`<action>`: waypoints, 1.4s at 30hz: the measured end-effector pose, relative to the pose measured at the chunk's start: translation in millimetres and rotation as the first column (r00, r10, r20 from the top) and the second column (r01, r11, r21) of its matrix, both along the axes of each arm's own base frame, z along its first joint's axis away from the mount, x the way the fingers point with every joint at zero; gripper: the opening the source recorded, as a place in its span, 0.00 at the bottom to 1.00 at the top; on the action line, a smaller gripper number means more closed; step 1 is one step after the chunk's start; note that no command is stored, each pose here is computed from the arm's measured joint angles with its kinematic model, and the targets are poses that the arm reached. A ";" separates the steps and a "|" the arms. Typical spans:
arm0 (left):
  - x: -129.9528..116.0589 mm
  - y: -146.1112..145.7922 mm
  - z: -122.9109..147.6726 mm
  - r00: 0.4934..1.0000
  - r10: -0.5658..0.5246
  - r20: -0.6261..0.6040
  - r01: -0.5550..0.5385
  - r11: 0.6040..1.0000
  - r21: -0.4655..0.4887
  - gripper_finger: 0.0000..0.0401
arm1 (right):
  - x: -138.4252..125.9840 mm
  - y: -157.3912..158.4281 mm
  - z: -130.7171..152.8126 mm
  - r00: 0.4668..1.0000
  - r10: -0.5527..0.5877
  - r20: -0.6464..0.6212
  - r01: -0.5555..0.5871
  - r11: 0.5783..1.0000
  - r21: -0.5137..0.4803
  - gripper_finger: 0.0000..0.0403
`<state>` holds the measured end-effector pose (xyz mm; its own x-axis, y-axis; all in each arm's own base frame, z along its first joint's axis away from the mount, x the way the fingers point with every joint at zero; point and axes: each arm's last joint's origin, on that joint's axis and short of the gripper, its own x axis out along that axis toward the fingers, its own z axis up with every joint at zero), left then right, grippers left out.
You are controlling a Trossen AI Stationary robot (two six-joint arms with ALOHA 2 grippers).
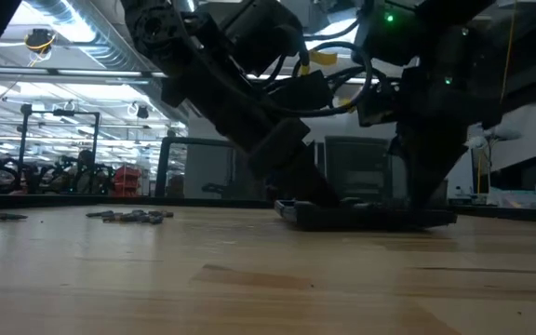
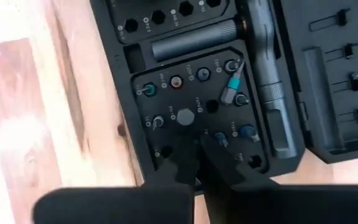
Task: Prefit tool cases
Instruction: Remove the green socket bit from the black prefit tool case, then remove the blue socket bit from the black prefit tool case
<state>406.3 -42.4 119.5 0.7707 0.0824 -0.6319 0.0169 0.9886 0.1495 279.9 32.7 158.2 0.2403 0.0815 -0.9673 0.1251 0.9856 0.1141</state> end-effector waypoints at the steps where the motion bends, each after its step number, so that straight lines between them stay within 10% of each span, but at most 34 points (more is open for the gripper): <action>1: 0.2 0.4 0.4 1.000 0.001 0.002 -0.001 1.000 0.000 0.00 | 0.1 0.0 4.0 1.000 0.005 -0.001 -0.005 1.000 -0.001 0.02; 16: -0.2 1.4 0.4 1.000 0.006 -0.007 -0.006 1.000 -0.004 0.00 | -4.9 -4.7 41.2 0.993 -0.085 0.085 0.094 0.990 -0.109 0.00; 25: -1.1 0.0 -0.5 1.000 0.018 -0.016 -0.018 1.000 -0.021 0.00 | -41.3 -58.5 29.8 0.926 -0.377 -0.004 0.356 0.876 -0.325 0.00; 32: -1.4 0.1 -0.8 1.000 0.018 -0.021 -0.018 1.000 -0.021 0.00 | -46.7 -95.5 17.9 0.869 -0.494 0.000 0.491 0.863 -0.122 0.10; 37: -1.5 0.1 -0.9 1.000 0.019 -0.023 -0.019 1.000 -0.022 0.00 | -43.3 -100.1 23.1 0.907 -0.421 0.018 0.420 0.901 -0.109 0.28; 42: -1.5 0.1 -0.8 0.999 0.029 -0.022 -0.030 0.999 -0.034 0.00 | -33.4 -83.5 30.4 0.965 -0.257 0.039 0.252 0.962 0.103 0.39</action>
